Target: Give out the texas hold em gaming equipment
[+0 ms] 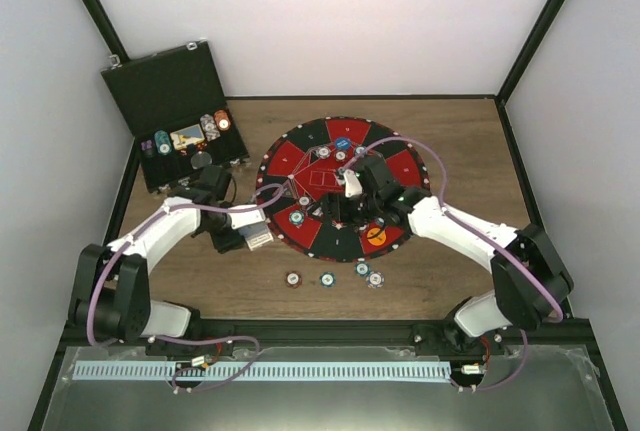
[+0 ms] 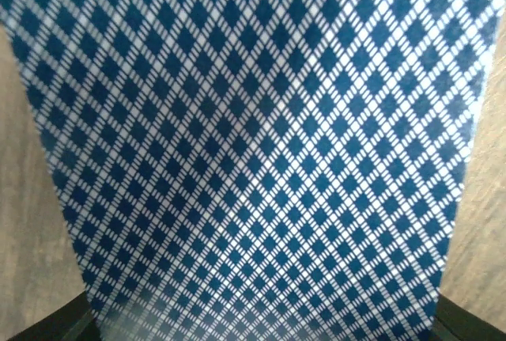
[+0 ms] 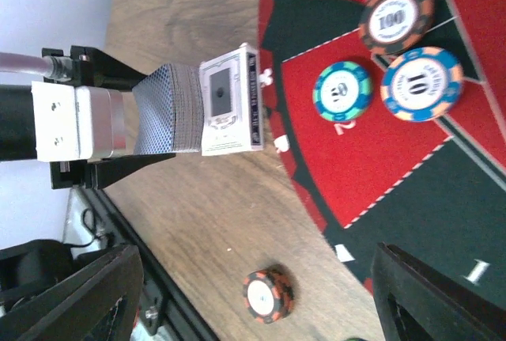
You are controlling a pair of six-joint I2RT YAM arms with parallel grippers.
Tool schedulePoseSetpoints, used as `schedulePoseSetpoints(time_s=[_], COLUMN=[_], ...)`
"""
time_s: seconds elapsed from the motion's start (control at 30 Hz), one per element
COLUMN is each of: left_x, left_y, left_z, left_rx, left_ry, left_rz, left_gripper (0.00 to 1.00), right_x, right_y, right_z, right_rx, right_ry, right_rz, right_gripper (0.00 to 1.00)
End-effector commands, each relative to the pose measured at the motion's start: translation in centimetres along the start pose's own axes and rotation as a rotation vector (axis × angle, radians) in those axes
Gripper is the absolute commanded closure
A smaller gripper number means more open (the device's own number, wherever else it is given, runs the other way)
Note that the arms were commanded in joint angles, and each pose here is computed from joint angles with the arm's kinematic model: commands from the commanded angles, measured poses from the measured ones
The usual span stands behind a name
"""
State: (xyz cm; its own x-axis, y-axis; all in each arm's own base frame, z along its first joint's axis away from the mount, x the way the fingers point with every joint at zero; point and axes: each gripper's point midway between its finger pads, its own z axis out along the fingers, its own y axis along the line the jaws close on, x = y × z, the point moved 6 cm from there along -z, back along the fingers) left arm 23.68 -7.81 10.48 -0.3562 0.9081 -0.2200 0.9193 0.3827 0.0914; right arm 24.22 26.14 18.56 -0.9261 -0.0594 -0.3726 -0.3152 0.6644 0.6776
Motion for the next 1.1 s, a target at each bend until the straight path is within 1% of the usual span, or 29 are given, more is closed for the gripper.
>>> schedulePoseSetpoints(time_s=[0.0, 0.13, 0.33, 0.57, 0.93, 1.07], left_x=[-1.4, -2.4, -3.8, -4.8, -5.0, -5.1], left_y=[-0.7, -1.2, -2.2, -2.9, -3.7, -4.0], left_z=[-2.6, -4.0, -5.3, -5.9, -6.0, -6.1], left_rx=[0.050, 0.084, 0.101, 0.094, 0.082, 0.078], left_ry=[-0.090, -0.138, -0.189, -0.204, -0.198, -0.200], left_rz=[0.027, 0.024, 0.052, 0.075, 0.106, 0.125], left_gripper=[0.96, 0.96, 0.96, 0.96, 0.96, 0.96], right_x=[0.2, 0.8, 1.5, 2.4, 2.6, 2.5], right_y=[2.1, 3.4, 5.3, 6.8, 6.4, 6.2], right_z=[0.7, 1.2, 3.4, 5.7, 7.3, 8.2], right_rx=[-0.195, -0.364, -0.455, -0.521, -0.572, -0.580], right_ry=[0.034, 0.074, 0.119, 0.178, 0.211, 0.226], right_rz=[0.012, 0.043, 0.049, 0.057, 0.109, 0.126], right_gripper=[0.19, 0.19, 0.20, 0.23, 0.29, 0.32])
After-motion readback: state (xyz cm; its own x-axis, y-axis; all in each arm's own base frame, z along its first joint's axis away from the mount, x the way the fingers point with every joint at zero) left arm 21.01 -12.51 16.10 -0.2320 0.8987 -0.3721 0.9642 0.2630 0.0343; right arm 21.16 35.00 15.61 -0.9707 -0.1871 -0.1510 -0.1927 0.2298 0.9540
